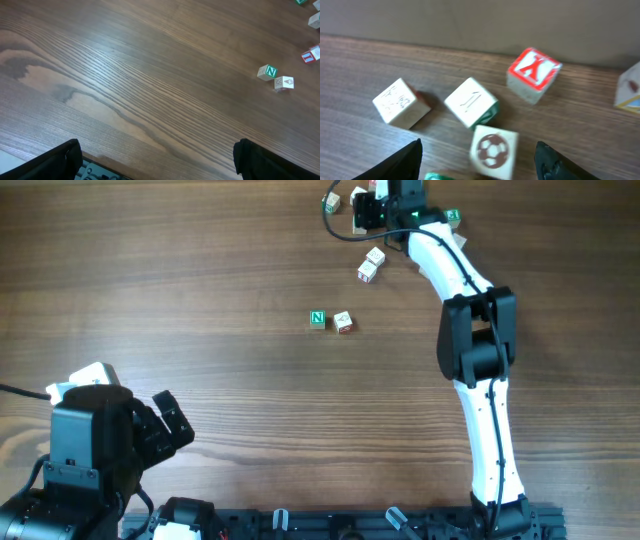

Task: Form a circle
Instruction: 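Grasp the soccer-ball picture block with the right gripper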

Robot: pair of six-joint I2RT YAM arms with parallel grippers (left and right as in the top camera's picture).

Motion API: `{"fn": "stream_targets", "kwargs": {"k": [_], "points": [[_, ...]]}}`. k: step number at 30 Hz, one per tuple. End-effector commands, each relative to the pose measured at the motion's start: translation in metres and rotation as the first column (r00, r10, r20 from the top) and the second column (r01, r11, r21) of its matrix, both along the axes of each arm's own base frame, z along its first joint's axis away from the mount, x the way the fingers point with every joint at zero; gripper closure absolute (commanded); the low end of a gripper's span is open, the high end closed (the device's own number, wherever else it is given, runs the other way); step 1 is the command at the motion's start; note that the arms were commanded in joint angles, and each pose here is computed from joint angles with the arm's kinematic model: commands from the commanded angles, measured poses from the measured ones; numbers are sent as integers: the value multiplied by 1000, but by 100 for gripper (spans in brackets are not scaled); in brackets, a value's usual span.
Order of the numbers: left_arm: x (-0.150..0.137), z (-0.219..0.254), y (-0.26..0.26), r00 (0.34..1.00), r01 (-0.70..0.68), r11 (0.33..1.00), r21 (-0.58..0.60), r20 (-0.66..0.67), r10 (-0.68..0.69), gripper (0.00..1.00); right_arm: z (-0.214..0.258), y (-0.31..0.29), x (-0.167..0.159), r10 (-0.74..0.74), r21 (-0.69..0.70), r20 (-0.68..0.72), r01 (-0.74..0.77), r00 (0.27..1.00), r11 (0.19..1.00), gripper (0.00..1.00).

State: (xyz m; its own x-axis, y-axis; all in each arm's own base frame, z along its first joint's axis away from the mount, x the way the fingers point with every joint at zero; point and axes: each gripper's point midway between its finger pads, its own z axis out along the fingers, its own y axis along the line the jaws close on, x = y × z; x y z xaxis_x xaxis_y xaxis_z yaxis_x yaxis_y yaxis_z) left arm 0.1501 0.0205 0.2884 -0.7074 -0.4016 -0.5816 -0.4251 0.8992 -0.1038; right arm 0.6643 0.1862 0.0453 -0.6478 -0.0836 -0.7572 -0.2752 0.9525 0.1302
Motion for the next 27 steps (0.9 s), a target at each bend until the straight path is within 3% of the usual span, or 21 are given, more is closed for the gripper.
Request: {"fn": "stream_targets", "kwargs": {"k": [1, 14, 19, 27], "points": [[0, 0, 4, 1000, -25, 1000, 6, 4, 25, 0, -14, -4, 1, -14, -35, -10, 13, 1000, 999, 28], [0, 0, 4, 1000, -25, 1000, 6, 4, 25, 0, -53, -15, 1, -86, -32, -64, 84, 994, 996, 29], [0, 0, 4, 1000, -25, 1000, 6, 4, 25, 0, -50, -22, 7, -139, 26, -60, 141, 988, 990, 36], [0, 0, 4, 1000, -25, 1000, 6, 4, 25, 0, -54, -44, 8, -210, 74, -108, 218, 972, 973, 59]]}}
